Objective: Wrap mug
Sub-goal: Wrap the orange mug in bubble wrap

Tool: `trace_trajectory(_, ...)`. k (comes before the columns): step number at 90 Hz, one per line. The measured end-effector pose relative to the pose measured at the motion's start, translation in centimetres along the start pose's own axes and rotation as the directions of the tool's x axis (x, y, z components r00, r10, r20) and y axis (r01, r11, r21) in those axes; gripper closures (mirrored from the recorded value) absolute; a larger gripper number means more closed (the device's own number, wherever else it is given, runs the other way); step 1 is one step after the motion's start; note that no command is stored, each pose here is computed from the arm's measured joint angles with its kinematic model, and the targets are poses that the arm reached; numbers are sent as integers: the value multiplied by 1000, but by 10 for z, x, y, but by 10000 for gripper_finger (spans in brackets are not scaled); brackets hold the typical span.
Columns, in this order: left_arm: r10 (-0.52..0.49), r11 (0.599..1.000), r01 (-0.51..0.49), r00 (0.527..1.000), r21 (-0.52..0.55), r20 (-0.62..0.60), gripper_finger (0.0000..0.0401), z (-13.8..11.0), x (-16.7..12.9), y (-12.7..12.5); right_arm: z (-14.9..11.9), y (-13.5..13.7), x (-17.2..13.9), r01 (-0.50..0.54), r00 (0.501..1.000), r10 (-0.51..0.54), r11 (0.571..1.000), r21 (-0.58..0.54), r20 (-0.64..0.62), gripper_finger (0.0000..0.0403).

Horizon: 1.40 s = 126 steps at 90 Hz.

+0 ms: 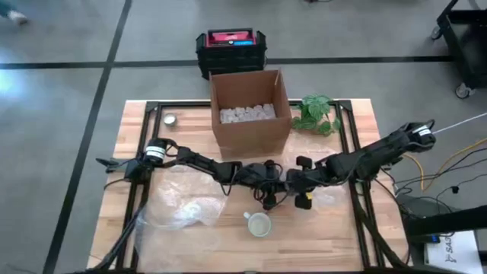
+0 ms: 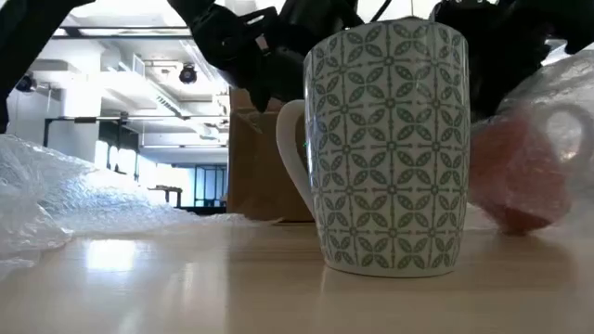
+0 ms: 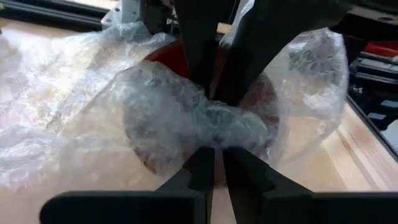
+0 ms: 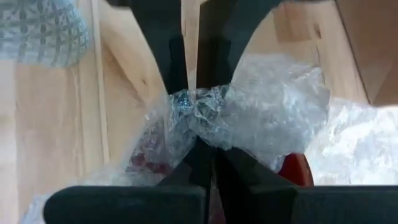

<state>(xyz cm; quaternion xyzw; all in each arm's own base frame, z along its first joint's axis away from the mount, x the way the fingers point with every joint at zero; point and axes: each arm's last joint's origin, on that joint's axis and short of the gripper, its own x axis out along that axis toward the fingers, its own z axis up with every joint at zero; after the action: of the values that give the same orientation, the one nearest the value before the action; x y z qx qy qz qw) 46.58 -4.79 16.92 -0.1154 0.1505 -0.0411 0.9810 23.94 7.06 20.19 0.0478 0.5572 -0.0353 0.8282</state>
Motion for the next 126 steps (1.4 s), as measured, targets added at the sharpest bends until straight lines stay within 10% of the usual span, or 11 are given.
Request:
trace_trajectory(39, -20, 1000, 20, 999, 3, 46, 380, 35, -1, -10, -28, -9, 16, 62, 987, -56, 998, 33, -148, 403)
trace_trajectory(102, 30, 997, -22, 994, 77, -107, 380, 26, -5, -9, -8, 1, 33, -40, 992, 37, 999, 26, 118, 402)
trace_trajectory(126, 36, 997, -28, 992, 66, -121, 380, 17, 2, -6, -5, 1, 28, -42, 991, 38, 999, 30, 127, 328)
